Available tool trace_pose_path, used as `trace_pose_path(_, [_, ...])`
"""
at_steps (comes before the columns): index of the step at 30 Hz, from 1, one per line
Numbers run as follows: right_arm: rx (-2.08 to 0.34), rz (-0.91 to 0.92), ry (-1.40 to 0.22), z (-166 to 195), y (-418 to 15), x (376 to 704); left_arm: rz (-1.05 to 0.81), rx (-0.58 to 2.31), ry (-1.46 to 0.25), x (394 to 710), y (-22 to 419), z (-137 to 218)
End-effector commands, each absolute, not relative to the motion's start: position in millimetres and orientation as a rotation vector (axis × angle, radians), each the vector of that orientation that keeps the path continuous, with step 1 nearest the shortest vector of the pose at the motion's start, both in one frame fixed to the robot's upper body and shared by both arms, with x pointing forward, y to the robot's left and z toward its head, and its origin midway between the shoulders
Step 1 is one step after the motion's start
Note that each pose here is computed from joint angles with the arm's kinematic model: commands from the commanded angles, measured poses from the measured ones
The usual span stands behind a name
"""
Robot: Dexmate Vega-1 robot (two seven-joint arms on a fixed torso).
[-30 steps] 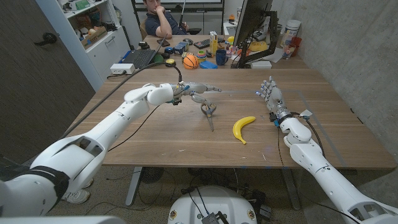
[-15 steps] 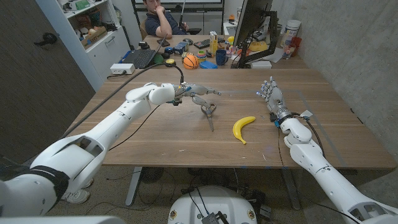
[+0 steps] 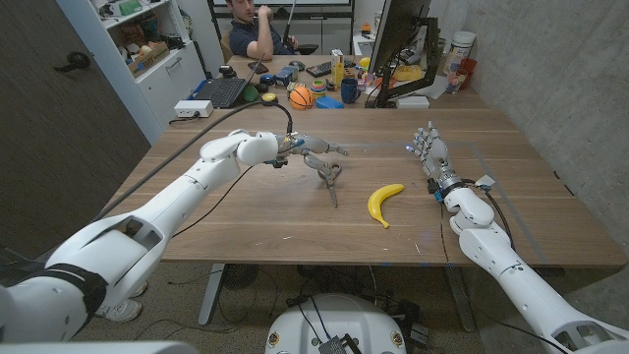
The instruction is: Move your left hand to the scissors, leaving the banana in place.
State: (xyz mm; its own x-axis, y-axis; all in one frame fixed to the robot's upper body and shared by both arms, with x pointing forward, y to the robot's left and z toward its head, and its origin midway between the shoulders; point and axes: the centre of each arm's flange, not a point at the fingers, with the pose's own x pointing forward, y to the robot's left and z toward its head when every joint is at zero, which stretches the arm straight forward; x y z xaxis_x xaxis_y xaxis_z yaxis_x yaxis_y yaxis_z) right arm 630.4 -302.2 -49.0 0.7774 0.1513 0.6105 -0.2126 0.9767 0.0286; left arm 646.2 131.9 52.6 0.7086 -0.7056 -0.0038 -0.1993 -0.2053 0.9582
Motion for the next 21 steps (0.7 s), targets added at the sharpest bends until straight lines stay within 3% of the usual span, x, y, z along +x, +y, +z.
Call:
trace_pose_path(1, [0.100, 0.197, -0.652, -49.5, -302.7, 629.8, -0.542, 1.773, -0.702, 644.1, 132.0, 49.9])
trace_pose_path(21, [0.090, 0.206, -0.648, -47.3, -297.0, 632.9, -0.535, 1.771, -0.706, 646.6, 135.4, 52.3])
